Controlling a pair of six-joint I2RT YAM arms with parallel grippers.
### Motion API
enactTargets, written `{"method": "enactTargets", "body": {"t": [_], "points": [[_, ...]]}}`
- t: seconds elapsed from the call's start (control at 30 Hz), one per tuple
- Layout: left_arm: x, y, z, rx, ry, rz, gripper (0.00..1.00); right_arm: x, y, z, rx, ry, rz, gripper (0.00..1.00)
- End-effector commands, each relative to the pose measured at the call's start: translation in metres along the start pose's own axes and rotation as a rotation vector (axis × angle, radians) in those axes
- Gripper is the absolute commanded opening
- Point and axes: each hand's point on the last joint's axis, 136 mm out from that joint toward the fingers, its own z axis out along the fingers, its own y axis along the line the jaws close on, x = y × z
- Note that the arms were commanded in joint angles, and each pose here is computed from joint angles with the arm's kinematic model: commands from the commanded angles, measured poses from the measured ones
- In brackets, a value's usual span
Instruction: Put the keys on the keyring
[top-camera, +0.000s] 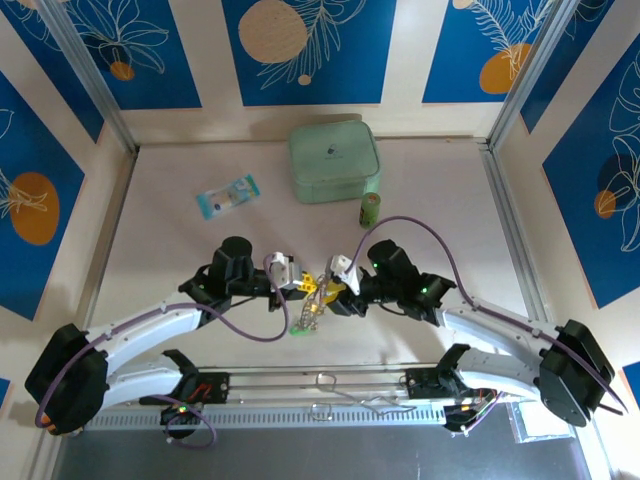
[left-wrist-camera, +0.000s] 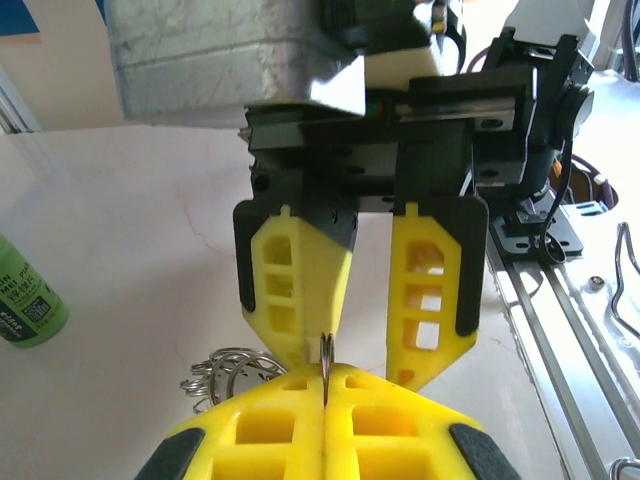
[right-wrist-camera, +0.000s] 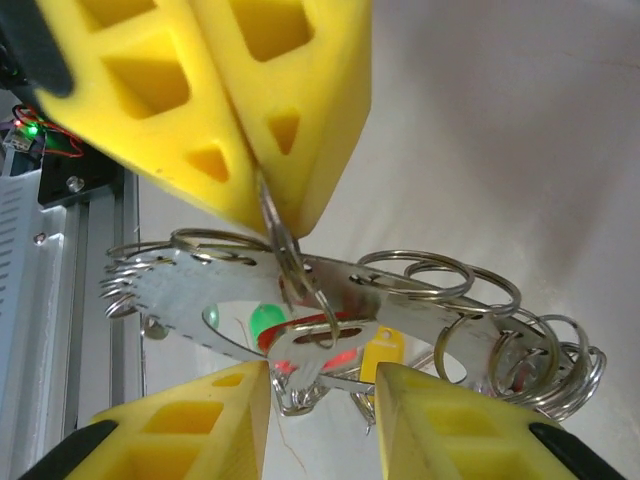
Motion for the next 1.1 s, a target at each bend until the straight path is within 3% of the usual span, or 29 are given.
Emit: {"method": "enactTargets", "body": {"t": [0.0,0.6,0.8,1.07], "points": [[-0.018,-0.001,-0.003,-0.012,-0.067,0.019,0.0,-0.008,0.003,0.004,-0.017,-0.041,0.01,0.35],[-0.021,0.01,-0.003,-0.066,-0.079,-0.041,0.0,-0.008,0.0,0.008,0.004,-0.043,0.013,0.38],[-0.023,0.008,-0.003,-0.06,-0.089,-0.037,0.0,-0.008,-0.004,0.006,0.029,-0.038,-0.006,0.19],[-0.034,-0.001,-0.004,-0.004,-0.134,0.004,0.0,0.0,0.006,0.018,-0.035,0.016,-0.014,0.02]]}}
